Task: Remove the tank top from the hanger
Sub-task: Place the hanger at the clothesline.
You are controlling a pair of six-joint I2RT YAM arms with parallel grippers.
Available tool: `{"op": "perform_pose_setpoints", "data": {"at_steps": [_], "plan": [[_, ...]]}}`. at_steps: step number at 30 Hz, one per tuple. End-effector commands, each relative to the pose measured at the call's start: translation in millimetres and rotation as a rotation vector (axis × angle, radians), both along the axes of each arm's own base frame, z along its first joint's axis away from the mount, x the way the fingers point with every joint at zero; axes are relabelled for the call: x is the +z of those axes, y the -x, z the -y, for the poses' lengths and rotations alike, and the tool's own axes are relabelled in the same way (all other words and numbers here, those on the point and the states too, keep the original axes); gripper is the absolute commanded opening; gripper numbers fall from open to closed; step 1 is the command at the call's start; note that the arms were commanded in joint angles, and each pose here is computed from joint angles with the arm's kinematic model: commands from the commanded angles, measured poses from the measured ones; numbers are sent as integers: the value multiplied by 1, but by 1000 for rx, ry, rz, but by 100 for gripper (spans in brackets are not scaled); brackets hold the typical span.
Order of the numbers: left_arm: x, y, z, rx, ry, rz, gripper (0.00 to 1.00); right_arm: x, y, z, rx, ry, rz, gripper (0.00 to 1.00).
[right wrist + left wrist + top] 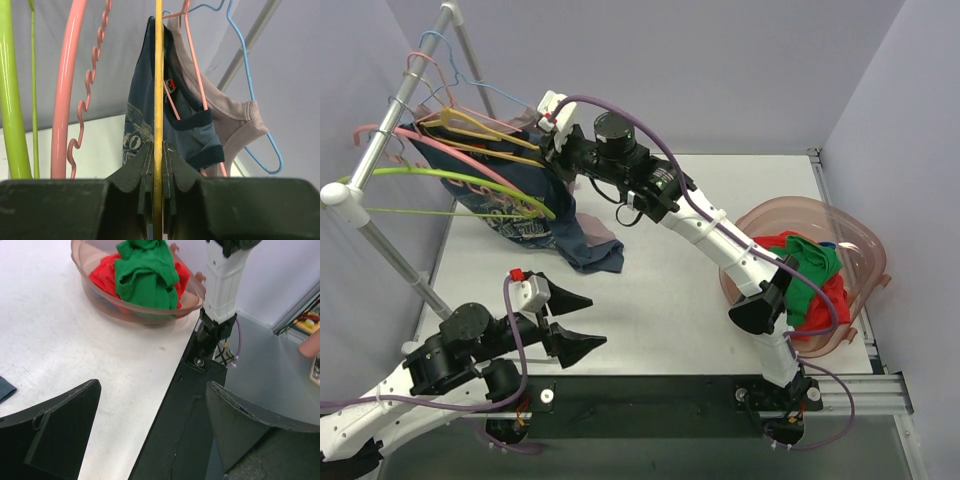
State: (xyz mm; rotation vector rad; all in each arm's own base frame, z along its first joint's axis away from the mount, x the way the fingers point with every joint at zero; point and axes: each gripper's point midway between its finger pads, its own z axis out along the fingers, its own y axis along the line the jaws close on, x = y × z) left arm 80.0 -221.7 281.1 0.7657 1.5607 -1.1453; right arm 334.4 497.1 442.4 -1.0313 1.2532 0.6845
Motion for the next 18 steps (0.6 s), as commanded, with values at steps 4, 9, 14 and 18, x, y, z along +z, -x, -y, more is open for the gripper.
{"op": "perform_pose_setpoints", "data": {"at_steps": [4,9,14,18], "plan": [[35,1,-13,35,84,28,97,34,23,-6,111,-135,-2,0],[55,-4,-16,59,10,40,97,30,36,-11,153,-127,-30,0],[72,-15,-26,131,-26,49,97,22,36,-9,132,-130,-82,14],[103,-30,-43,244,-20,110,97,37,41,17,75,-173,-99,42]]}}
